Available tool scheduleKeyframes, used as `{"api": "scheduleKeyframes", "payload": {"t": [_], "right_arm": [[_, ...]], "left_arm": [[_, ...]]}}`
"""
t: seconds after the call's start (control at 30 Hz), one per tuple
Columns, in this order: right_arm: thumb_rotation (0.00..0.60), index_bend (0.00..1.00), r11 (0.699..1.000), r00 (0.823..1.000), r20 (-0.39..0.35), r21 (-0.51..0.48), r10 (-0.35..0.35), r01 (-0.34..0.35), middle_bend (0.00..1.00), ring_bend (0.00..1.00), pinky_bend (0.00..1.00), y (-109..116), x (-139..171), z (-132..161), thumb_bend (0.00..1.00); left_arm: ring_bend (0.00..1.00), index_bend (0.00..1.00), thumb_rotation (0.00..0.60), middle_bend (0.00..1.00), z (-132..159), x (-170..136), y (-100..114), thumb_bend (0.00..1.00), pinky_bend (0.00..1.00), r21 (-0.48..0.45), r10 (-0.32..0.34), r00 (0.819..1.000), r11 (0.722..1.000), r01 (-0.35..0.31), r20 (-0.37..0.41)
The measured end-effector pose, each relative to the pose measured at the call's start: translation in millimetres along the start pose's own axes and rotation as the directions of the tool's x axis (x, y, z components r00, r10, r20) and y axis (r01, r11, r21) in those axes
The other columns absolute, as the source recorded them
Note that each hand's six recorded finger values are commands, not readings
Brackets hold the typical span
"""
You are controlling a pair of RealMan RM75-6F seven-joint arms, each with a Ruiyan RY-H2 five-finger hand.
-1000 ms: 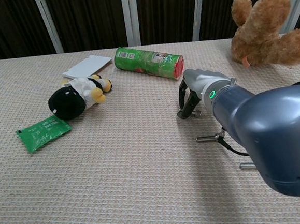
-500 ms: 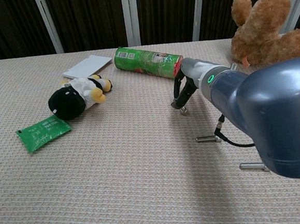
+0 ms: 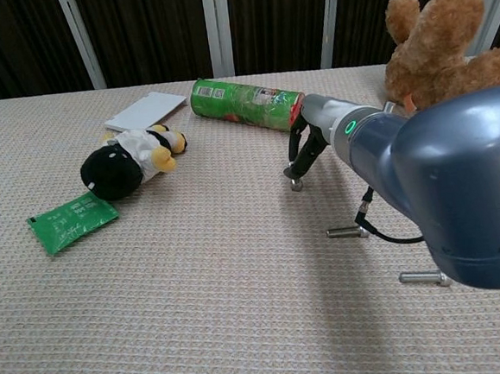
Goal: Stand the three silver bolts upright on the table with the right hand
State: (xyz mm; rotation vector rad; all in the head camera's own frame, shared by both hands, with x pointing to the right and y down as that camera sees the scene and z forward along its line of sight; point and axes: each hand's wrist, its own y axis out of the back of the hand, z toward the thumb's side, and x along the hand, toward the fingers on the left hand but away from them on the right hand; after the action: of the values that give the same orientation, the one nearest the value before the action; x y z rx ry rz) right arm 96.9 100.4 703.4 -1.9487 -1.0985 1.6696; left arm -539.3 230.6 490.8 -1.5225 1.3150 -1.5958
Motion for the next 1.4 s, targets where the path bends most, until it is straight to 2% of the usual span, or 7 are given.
{"api": "scheduleKeyframes", "payload": {"t": [0.23,0.77,0.87,1.1,1.4], "right_arm": [[0.600,0.64,1.000,1.000,0.001,0.001,0.000,0.000,0.00,0.08,0.12,2.4,0.1,-0.4,0.34],[0.600,0.53,0.999,1.000,0.006,0.031,0.027,-0.028,0.00,0.08,0.12,2.5,-0.5,-1.6,0.34],[0.600,0.48,0.999,1.000,0.006,0.036,0.029,-0.029,0.00,0.07,0.12,2.6,-0.5,-2.1,0.34],[0.600,0.27,0.997,0.999,-0.005,0.060,0.040,-0.040,0.00,0.02,0.11,4.1,1.5,-2.6,0.32],[0.600,0.24,0.993,0.999,-0.033,0.110,0.041,-0.037,0.00,0.02,0.11,16.3,20.3,-7.5,0.31]], "left_arm": [[0.03,0.12,0.600,0.04,0.6,0.4,-1.0,0.09,0.10,0.002,-0.005,1.000,1.000,0.005,-0.001],[0.03,0.12,0.600,0.04,1.2,0.9,-1.4,0.09,0.10,0.005,-0.008,1.000,1.000,0.008,-0.004],[0.03,0.12,0.600,0.04,1.0,1.1,-1.3,0.09,0.10,0.004,-0.007,1.000,1.000,0.007,-0.005],[0.03,0.12,0.600,0.04,0.8,1.6,-0.9,0.09,0.10,0.005,-0.005,1.000,1.000,0.005,-0.006],[0.03,0.12,0.600,0.04,1.8,1.9,-1.7,0.09,0.10,0.007,-0.005,1.000,1.000,0.005,-0.006]]}}
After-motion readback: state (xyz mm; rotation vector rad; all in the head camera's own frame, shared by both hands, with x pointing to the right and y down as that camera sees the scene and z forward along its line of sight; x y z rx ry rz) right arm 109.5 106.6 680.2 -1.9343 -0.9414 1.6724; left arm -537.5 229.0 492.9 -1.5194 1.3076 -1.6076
